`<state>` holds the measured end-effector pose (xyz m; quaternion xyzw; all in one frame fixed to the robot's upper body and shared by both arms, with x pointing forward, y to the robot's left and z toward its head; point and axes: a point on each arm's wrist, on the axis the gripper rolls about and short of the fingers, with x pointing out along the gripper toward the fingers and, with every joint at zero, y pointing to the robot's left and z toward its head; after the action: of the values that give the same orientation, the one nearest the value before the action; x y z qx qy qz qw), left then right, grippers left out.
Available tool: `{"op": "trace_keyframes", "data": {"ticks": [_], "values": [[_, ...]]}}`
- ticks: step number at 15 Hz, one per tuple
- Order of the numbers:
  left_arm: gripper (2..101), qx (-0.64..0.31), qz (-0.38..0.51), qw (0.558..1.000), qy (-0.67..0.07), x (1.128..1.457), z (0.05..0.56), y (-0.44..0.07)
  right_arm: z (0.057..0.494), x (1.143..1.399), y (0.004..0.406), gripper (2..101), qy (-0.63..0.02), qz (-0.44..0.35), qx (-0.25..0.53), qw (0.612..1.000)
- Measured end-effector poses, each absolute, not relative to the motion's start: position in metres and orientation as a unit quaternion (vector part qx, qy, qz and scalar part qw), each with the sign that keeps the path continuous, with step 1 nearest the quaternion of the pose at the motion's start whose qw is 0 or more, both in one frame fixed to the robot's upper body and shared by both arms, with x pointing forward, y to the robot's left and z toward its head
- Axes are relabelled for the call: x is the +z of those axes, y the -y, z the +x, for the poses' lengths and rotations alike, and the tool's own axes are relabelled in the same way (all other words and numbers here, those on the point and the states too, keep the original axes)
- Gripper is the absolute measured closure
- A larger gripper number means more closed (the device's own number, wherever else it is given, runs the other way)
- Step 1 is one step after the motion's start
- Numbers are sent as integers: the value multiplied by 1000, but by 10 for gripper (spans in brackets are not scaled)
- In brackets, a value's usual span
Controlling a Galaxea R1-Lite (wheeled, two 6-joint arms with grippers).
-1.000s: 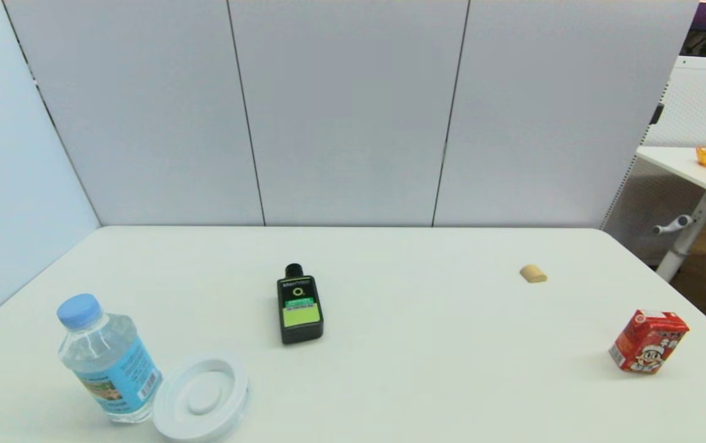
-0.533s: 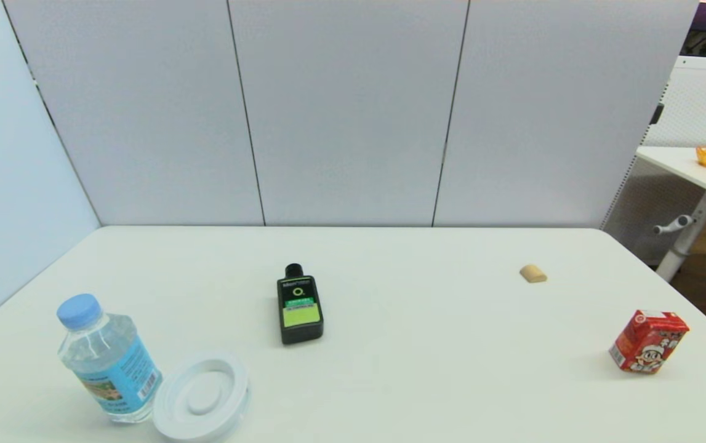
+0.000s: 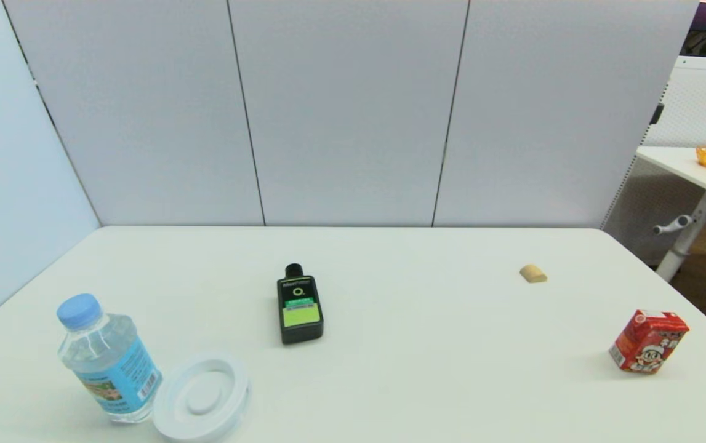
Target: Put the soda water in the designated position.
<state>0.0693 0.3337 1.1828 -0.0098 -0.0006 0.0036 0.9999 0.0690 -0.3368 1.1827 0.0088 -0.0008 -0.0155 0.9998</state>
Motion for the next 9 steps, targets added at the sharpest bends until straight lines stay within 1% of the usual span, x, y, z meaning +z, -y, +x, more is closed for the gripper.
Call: {"op": "trace_keyframes", "data": {"ticks": [9], "values": [[54, 4, -10, 1000, 1, 1183, 69, -334, 69, 1183, 337, 43, 1, 12, -16, 1000]]}}
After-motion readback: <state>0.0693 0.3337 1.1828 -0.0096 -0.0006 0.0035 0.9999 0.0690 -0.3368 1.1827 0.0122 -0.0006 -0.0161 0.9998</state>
